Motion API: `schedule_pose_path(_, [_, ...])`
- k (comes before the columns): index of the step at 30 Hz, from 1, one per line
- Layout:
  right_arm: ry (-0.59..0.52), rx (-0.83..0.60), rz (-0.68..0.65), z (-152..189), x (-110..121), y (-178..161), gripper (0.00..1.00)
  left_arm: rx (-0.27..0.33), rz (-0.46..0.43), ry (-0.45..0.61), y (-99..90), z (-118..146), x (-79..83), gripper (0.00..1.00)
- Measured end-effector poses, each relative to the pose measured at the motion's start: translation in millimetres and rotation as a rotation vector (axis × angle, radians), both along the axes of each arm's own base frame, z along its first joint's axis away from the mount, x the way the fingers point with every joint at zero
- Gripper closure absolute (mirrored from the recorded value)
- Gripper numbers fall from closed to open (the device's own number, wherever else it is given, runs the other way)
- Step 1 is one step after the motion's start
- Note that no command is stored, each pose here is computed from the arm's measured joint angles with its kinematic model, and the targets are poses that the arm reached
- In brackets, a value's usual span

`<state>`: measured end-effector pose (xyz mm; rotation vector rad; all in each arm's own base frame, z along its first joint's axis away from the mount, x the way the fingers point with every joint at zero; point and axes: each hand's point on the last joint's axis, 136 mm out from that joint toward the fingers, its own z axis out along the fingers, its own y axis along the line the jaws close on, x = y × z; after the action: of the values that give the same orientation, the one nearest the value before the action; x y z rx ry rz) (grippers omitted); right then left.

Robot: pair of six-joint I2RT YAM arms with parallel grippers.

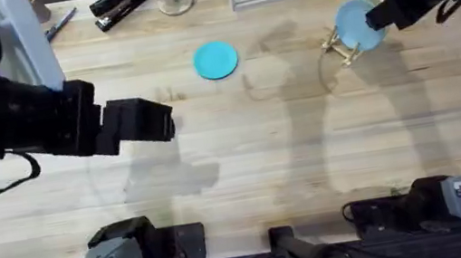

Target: Pick up the plates from the table one by one and place each into a slot on the dish rack.

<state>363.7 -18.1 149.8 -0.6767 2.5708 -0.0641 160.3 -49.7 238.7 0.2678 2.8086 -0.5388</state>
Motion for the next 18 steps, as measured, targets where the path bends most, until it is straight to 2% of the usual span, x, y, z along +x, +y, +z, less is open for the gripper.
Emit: schedule_pose_path(18, [0.005,-0.004,0.01,-2.0,0.1,0.0,0.973,0.0,0.0,0.0,0.0,0.0,0.0,0.007])
